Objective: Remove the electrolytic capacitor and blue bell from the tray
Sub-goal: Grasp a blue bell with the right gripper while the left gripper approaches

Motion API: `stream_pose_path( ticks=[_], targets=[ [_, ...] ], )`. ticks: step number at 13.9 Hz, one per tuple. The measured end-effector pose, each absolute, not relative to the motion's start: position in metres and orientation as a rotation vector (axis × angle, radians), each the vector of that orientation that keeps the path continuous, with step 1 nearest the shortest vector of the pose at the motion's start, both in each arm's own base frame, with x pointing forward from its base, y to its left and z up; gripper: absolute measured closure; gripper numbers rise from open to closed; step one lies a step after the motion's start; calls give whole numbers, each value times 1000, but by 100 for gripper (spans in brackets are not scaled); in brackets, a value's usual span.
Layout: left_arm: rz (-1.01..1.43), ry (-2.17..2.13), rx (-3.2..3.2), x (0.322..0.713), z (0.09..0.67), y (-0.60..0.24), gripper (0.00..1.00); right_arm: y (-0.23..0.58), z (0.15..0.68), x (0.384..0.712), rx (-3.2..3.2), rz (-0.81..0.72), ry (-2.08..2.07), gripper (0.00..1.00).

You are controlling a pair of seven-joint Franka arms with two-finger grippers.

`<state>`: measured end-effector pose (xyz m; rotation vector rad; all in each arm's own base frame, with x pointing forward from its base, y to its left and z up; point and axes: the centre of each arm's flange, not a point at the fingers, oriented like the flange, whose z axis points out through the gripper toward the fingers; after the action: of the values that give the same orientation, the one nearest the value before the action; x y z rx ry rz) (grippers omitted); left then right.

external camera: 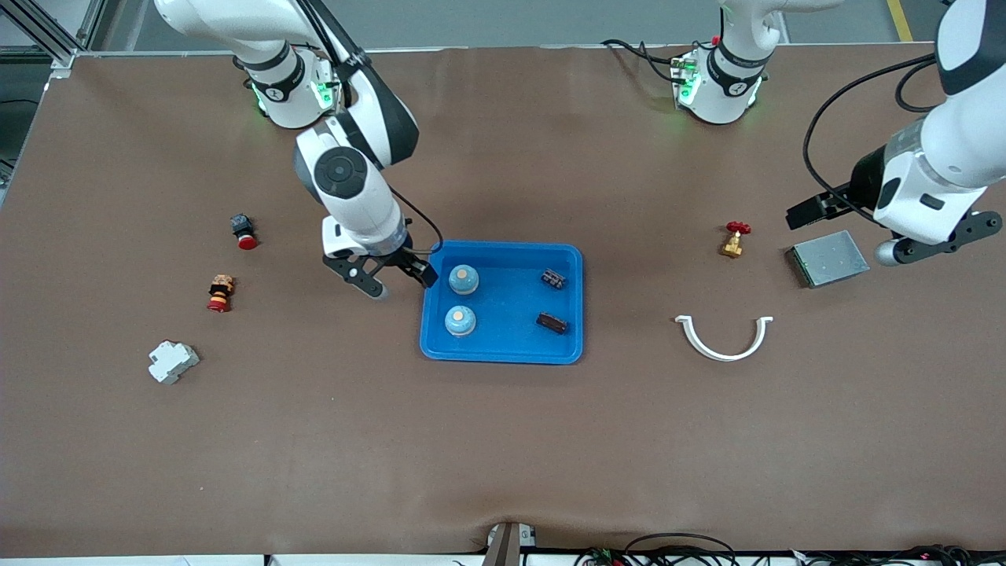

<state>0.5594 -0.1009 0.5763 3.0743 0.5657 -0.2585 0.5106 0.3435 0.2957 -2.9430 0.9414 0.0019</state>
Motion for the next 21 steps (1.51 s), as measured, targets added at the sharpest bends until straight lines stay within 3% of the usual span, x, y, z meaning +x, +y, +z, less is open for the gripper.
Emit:
stream_pose_path(
  ticks=[12, 21],
  targets=[
    [-96, 1203, 2769, 546, 509, -241, 0, 405, 228, 501, -2909, -1, 1034, 0],
    [-204, 1522, 2710, 556, 382, -349, 0, 429, 196, 493, -2925, 18, 1050, 0]
  ],
)
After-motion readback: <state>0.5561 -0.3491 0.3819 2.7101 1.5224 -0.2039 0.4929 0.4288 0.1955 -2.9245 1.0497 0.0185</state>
